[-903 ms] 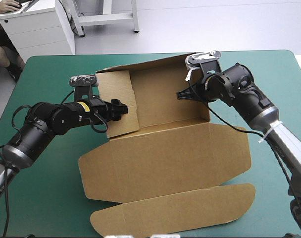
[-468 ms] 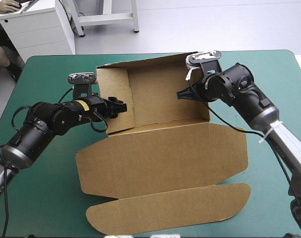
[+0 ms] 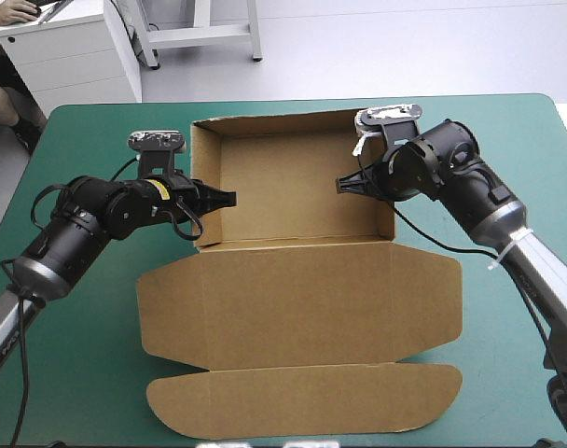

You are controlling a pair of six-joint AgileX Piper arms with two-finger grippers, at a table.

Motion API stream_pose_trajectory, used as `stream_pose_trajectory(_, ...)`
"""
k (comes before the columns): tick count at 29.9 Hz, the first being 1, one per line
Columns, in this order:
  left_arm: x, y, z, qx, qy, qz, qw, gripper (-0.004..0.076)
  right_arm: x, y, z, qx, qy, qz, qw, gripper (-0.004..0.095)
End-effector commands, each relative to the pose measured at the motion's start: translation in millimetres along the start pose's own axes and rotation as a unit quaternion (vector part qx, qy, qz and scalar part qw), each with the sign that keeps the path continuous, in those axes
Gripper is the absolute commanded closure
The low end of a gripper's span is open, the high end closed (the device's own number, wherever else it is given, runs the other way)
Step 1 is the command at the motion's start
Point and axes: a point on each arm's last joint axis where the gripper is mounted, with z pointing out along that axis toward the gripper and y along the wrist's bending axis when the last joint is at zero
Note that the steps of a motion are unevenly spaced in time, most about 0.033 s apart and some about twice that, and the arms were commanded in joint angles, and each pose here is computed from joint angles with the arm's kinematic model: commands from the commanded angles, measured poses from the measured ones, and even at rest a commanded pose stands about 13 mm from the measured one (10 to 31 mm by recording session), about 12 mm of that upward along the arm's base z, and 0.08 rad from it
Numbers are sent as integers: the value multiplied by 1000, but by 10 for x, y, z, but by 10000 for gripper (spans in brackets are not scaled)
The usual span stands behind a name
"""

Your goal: Fold the box

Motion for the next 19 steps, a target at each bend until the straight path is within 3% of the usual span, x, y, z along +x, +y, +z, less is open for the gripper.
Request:
stream_pose_trajectory(1, -241, -147, -156, 16, -28, 20, 999, 734, -72, 27, -219, -22, -44, 3, 999, 909)
stream_pose_trajectory(5, -391, -196, 59, -3, 24, 23, 999, 734, -66, 17, -14, -12, -10, 6, 1000, 909)
stream_pose_trajectory(9, -464, -213, 339, -21, 71, 16, 997, 734, -31, -64, 366, -22, 65, 29, 997, 909)
stream_pose_trajectory(19, -232, -72, 1107, -75, 194, 3, 978, 734, -11, -298, 829, -22, 127, 39, 991, 909)
